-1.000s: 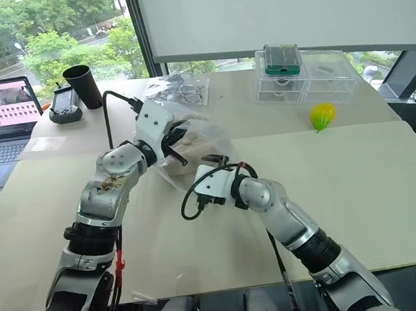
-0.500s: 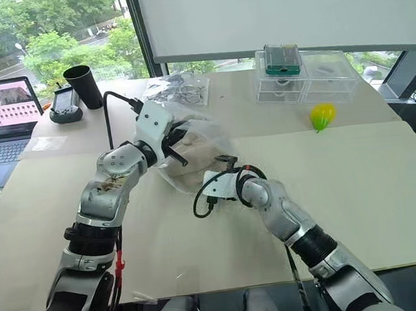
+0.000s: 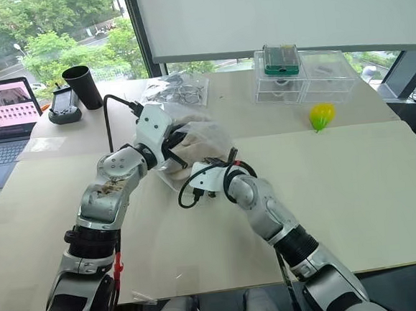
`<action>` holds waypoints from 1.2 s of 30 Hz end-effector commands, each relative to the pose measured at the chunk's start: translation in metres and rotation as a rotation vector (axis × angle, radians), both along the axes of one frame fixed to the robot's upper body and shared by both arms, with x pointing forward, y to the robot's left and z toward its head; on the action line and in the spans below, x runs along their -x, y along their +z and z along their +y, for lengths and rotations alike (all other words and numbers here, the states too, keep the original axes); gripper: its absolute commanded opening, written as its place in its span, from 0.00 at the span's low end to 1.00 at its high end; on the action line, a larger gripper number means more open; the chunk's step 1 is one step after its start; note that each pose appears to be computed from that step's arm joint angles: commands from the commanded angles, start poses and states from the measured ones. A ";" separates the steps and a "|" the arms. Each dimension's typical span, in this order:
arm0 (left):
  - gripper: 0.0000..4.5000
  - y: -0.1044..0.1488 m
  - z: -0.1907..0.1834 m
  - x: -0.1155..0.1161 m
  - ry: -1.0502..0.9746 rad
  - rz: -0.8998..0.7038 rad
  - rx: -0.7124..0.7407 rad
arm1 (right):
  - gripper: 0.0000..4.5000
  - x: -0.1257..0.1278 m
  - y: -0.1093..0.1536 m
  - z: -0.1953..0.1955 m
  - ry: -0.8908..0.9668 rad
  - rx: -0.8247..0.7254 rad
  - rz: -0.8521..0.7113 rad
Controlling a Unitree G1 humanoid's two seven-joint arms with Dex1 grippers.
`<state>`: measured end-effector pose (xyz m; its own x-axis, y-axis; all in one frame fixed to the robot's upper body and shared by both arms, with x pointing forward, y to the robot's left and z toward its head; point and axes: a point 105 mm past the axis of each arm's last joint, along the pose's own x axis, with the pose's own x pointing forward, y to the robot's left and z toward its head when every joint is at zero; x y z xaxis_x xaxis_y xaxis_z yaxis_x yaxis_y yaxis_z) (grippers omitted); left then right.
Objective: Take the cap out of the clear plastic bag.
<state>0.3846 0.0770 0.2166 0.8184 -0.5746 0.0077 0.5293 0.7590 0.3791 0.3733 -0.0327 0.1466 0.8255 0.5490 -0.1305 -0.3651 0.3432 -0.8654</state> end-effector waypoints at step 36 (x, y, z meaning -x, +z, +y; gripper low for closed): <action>0.00 -0.005 0.001 0.015 -0.028 -0.060 -0.047 | 0.01 0.078 0.082 -0.032 0.223 -0.283 -0.008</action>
<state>0.3694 0.0741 0.2195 0.7920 -0.6080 0.0554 0.5278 0.7275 0.4385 0.3194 -0.0716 0.1895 0.7387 0.6691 -0.0816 -0.5001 0.4628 -0.7319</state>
